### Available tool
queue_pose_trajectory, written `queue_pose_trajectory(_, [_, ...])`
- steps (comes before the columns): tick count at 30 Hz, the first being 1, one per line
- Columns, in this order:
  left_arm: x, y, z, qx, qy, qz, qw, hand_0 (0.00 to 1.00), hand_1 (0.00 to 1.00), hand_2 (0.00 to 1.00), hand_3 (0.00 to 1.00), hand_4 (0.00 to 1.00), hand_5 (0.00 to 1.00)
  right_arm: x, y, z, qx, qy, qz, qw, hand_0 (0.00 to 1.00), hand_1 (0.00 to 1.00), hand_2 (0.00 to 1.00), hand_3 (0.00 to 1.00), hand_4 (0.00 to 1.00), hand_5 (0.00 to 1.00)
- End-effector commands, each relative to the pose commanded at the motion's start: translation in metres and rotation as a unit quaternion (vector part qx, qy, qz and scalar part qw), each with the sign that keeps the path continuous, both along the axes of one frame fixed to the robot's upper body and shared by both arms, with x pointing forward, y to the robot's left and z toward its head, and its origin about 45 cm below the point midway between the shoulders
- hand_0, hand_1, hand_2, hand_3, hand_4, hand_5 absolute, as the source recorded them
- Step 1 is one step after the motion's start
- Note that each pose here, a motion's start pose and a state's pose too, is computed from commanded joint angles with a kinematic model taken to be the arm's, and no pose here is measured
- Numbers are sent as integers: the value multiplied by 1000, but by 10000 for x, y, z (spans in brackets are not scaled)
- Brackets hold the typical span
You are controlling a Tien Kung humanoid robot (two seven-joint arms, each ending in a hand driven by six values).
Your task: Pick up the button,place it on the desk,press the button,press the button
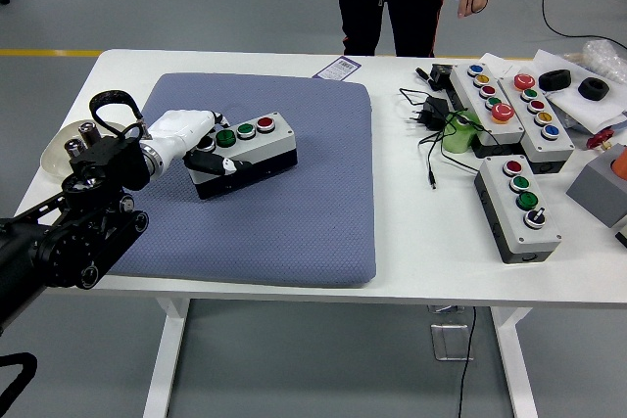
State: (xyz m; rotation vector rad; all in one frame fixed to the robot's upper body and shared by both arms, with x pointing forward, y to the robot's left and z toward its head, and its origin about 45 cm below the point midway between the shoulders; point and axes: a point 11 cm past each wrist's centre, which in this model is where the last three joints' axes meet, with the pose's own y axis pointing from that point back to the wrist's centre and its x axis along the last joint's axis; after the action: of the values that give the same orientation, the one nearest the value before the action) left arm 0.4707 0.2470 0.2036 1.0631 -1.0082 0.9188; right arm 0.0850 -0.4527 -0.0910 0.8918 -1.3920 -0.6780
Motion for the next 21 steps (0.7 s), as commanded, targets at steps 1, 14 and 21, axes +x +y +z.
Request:
queue_pose_trajectory(1, [-7, -3, 5, 1, -5, -5, 1000, 6, 47, 100, 314, 805, 610, 0, -1, 0, 0, 0, 0, 1000, 746, 686, 706, 579, 181, 125])
queue_pose_trajectory(14, [-222, 17, 102, -40, -88, -125, 987, 6, 42, 98, 304, 810, 623, 6, 5, -1, 1, -2, -2, 1000, 747, 686, 706, 579, 181, 124])
queue_pose_trajectory(21, [-371, 14, 73, -37, -110, -187, 975, 9, 42, 97, 304, 810, 625, -5, 9, -4, 1, 0, -1, 1000, 747, 686, 706, 579, 181, 124])
